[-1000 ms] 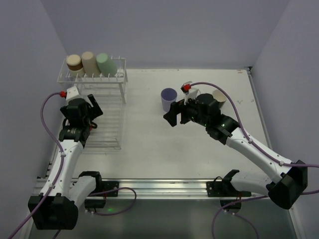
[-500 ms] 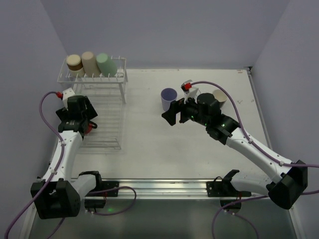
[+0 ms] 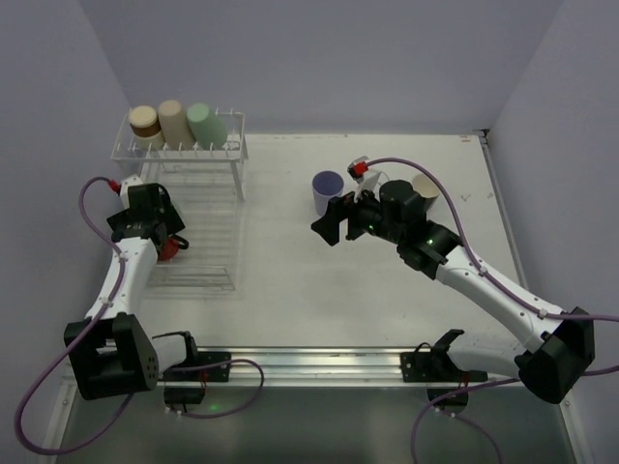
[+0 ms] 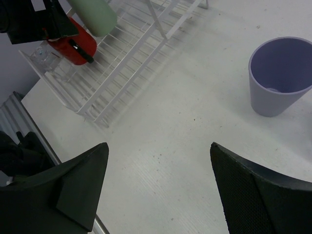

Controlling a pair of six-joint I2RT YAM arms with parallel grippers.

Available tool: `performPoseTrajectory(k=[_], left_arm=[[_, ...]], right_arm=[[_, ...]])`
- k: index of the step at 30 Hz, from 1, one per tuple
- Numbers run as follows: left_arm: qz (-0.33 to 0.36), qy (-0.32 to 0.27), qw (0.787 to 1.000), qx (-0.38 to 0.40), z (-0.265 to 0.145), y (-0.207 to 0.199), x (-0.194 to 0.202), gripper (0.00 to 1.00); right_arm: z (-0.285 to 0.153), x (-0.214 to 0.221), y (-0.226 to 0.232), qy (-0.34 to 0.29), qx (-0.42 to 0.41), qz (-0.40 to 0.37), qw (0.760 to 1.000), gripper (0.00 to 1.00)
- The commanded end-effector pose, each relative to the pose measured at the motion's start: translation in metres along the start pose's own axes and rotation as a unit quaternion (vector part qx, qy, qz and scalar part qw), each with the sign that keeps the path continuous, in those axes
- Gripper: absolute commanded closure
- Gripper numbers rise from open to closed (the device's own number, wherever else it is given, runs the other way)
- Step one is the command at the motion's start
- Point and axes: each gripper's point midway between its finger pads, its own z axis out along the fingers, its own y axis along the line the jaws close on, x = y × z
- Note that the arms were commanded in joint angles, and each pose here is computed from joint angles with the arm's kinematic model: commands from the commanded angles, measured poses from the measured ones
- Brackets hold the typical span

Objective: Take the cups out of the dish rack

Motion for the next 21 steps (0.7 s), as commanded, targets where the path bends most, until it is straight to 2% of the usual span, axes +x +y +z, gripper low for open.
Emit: performPoseTrajectory(k=[1,8,13,16,17,19,21], left_arm=[[0.001,-0.009,1.000,0.014,0.004,-0.007,-0.017,0.00],[-0.002,-0.009,1.000,0.028,0.008,-0.014,-0.019,0.01],[-0.009,-0.002,1.000,0.027,0.017,-0.014,-0.005,0.05],[-0.012,0.002,1.000,0.027,0.020,-0.015,0.000,0.13],[-0.013,0.001,1.000,0.029,0.019,-0.015,-0.001,0.23],[-0.015,-0.006,0.999,0.035,0.015,-0.016,-0.006,0.34],[-0.020,-0.018,0.999,0.044,0.007,-0.017,-0.012,0.51]], right_arm=[[0.001,-0.012,0.006,-0.020,-0.014,0.000,1.000,0.13],[0.003,-0.010,0.007,-0.017,-0.016,0.000,1.000,0.14],[0.003,-0.010,0.007,-0.017,-0.017,0.001,1.000,0.14],[0.003,-0.010,0.007,-0.017,-0.018,0.001,1.000,0.14],[0.003,-0.010,0.008,-0.016,-0.018,0.001,1.000,0.14],[0.001,-0.011,0.010,-0.018,-0.022,0.001,1.000,0.14],[0.000,-0.013,0.012,-0.021,-0.027,0.002,0.999,0.14]])
